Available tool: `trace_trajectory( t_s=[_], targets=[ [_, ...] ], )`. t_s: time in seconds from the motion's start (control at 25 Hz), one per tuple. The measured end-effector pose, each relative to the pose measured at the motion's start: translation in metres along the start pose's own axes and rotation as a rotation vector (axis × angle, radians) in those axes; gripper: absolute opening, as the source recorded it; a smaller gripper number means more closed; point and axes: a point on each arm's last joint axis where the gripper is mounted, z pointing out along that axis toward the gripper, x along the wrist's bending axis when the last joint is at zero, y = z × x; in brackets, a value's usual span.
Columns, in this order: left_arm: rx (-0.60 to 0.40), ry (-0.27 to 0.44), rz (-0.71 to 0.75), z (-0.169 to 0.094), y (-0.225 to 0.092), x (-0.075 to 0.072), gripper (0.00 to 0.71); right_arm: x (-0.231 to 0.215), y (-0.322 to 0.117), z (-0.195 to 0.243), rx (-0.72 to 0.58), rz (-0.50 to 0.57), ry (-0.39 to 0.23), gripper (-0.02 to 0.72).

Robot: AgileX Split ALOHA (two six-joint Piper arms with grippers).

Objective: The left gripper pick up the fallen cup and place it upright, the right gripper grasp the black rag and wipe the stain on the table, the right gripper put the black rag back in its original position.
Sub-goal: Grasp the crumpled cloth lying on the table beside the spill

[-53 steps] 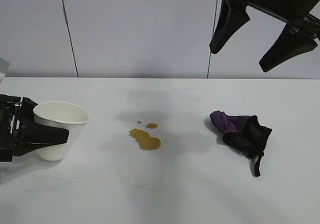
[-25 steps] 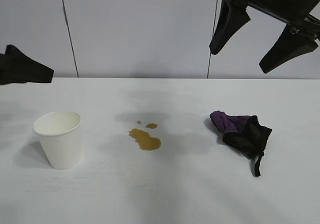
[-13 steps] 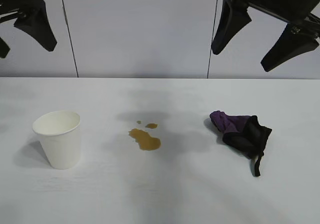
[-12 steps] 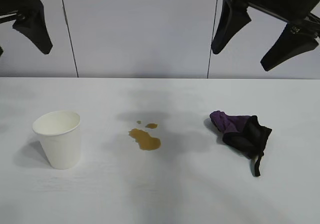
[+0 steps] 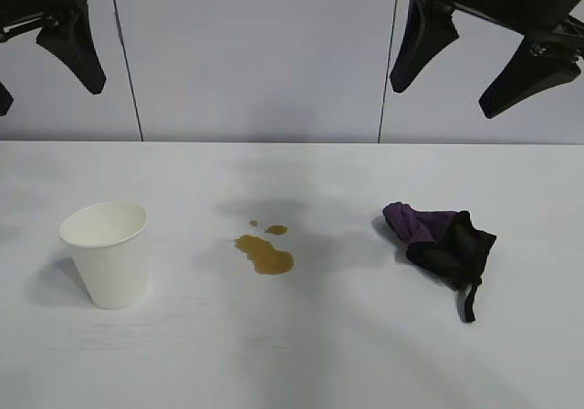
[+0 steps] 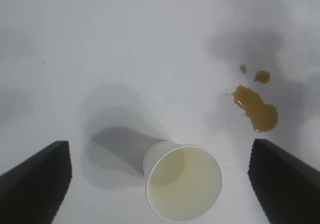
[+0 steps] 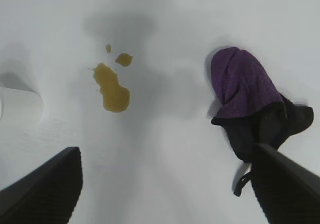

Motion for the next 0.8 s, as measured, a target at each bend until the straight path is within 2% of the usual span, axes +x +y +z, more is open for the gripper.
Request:
trace_trajectory(
  t_s=[0.2,0.4,0.64,0.8],
  targets=[
    [0.0,-0.001,-0.002,0.0,0.0,0.0,0.693,-0.013,-0.001,0.025,0.062,-0.005,-0.089,0.631],
    [0.0,-0.001,-0.003,0.0,0.0,0.0,0.693,-0.025,-0.004,0.069,0.133,-0.005,-0.126,0.617],
    [0.0,-0.001,-0.003,0.0,0.0,0.0,0.693,-0.039,-0.01,0.105,0.178,-0.001,-0.2,0.579],
    [0.0,-0.001,-0.003,0.0,0.0,0.0,0.693,-0.044,-0.014,0.125,0.206,-0.003,-0.212,0.563]
  ],
)
